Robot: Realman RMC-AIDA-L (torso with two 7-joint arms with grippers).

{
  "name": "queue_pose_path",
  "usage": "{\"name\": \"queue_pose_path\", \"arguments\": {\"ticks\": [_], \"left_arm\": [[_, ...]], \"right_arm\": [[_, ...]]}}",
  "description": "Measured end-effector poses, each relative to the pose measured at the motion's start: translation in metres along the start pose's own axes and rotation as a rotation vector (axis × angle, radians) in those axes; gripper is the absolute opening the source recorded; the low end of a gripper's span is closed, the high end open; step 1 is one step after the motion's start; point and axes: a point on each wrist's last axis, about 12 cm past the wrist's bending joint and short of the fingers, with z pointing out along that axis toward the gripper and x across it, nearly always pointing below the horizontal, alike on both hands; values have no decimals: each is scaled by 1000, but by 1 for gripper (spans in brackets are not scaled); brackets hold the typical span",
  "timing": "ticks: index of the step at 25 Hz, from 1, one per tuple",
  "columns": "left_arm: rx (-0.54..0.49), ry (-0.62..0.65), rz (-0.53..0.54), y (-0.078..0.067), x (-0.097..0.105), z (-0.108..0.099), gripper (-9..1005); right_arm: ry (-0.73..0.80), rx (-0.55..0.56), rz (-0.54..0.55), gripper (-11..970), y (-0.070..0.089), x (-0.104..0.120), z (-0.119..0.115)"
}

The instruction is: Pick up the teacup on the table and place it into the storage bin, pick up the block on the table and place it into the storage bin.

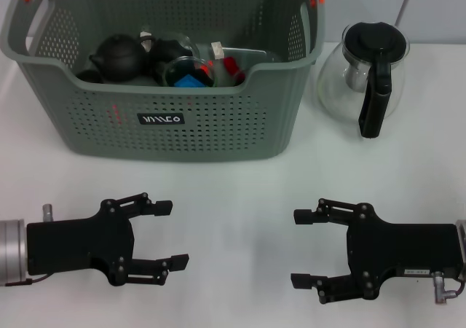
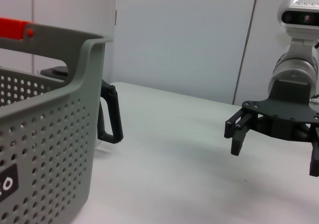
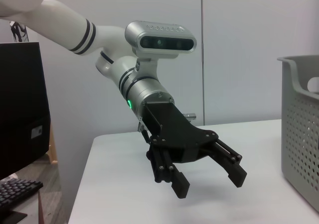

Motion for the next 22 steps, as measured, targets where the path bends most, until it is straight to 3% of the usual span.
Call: {"name": "queue_pose_path", "arguments": {"ticks": [22], "left_arm": [[-1, -2, 0, 0, 0, 0, 905]], "right_arm": [[-1, 0, -1, 914, -1, -1, 0]]}}
